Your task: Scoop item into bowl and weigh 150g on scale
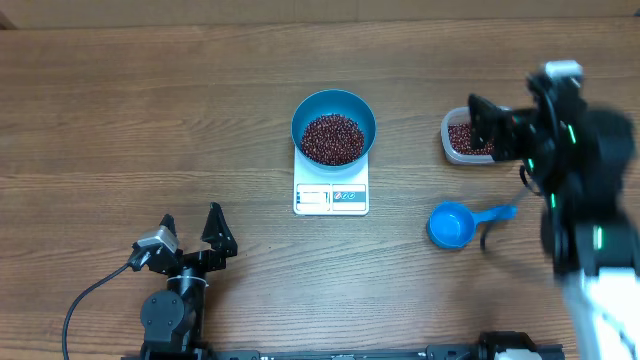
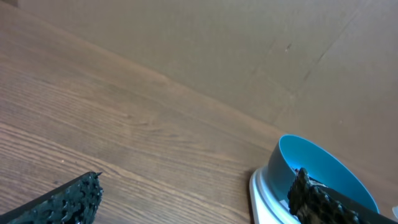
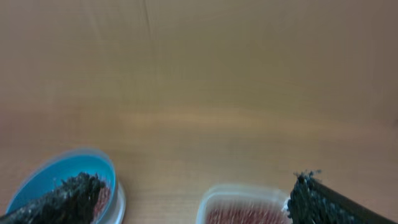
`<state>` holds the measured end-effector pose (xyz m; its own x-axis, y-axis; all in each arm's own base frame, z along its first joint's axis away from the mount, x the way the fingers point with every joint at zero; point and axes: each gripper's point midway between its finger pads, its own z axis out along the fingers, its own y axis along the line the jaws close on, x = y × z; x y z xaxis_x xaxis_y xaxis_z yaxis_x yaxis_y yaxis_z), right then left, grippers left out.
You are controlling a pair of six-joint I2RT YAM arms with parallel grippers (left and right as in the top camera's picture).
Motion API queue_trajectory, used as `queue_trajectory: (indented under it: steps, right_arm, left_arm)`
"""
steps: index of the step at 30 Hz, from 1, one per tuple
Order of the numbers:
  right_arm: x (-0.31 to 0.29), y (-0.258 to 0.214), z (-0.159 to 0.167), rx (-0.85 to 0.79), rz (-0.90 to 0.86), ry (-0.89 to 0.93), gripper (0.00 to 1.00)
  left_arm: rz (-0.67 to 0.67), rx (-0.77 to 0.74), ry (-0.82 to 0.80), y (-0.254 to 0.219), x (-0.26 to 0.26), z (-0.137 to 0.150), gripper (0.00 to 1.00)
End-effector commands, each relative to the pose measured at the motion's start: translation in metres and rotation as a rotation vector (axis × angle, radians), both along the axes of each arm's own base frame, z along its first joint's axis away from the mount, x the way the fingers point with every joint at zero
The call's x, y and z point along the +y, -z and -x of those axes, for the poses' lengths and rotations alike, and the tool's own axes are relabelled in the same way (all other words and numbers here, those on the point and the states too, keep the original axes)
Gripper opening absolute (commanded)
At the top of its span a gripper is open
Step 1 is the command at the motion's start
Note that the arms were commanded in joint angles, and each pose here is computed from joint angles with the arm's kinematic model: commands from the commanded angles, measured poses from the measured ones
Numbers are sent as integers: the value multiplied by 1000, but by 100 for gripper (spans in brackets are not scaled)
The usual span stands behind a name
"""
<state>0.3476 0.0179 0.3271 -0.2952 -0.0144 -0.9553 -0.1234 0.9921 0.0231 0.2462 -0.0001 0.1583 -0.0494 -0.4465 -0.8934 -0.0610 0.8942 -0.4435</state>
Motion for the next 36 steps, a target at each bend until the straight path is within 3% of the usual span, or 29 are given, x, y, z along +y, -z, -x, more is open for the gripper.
queue_trajectory:
  steps: [1, 5, 15, 24, 36]
  right_arm:
    - [1, 31, 42, -55, 41, -12, 100]
    - [4, 70, 81, -132, 39, -23, 100]
    - [4, 104, 102, -499, 46, -16, 100]
    - [3, 156, 102, -277, -50, -3, 100]
    - [0, 155, 102, -281, -61, 14, 100]
  left_arm:
    - [-16, -4, 2, 0, 0, 0, 100]
    - [-16, -4, 2, 0, 0, 0, 100]
    - [-16, -4, 2, 0, 0, 0, 100]
    - [-16, -4, 1, 0, 0, 0, 100]
    - [-16, -4, 2, 0, 0, 0, 100]
